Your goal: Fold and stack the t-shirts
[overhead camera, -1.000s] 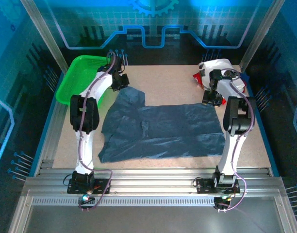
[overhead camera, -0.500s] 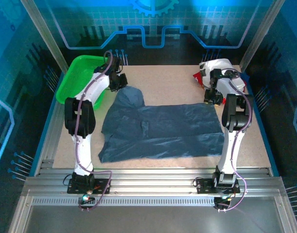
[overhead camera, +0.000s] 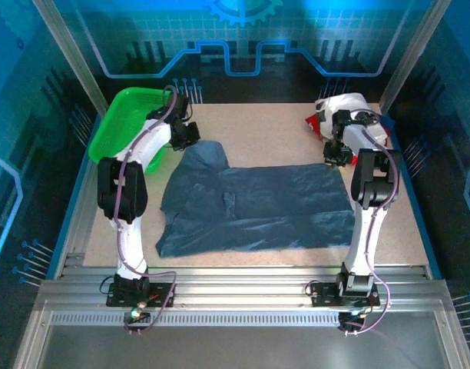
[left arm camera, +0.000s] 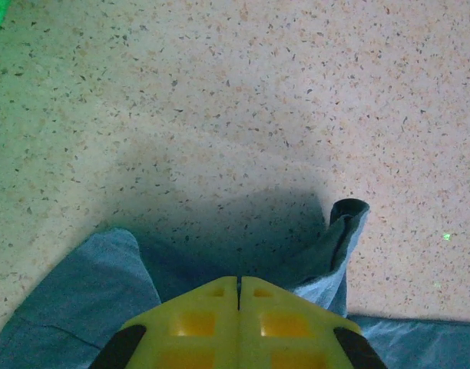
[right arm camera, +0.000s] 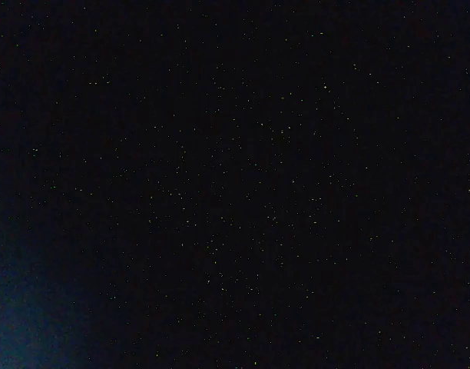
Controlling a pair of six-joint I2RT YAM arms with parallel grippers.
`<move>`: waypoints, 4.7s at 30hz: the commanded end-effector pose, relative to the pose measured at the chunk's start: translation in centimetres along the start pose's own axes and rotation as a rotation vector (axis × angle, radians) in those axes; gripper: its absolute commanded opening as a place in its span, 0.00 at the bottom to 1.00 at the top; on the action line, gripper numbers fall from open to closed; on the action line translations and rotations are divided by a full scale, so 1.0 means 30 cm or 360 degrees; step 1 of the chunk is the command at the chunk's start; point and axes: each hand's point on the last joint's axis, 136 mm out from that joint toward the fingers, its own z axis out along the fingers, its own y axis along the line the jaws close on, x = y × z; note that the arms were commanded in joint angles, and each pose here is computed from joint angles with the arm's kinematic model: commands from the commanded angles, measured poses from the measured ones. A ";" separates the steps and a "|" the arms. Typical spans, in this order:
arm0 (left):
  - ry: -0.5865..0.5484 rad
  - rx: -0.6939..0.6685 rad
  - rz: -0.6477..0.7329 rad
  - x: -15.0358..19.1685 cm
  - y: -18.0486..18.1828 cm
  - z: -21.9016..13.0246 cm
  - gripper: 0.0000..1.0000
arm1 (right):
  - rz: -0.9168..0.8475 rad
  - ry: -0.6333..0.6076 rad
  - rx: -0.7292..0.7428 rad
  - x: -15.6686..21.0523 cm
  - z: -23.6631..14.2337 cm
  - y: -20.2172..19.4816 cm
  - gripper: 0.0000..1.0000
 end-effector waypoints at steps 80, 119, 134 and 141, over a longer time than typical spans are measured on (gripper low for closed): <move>-0.0148 0.0299 0.0012 0.189 0.047 -0.336 0.00 | 0.0096 0.0031 -0.0359 0.090 -0.139 -0.026 0.33; -0.0079 0.0291 -0.0043 0.275 0.106 -0.320 0.00 | 0.0109 0.0101 -0.0381 0.160 -0.127 -0.034 0.29; -0.0192 0.0370 -0.0030 0.252 0.076 -0.450 0.00 | -0.0015 -0.0398 -0.0296 -0.065 -0.525 -0.155 0.87; -0.0278 0.0454 0.0013 0.241 0.046 -0.556 0.00 | -0.0172 -0.0461 -0.0061 -0.246 -0.442 -0.226 0.88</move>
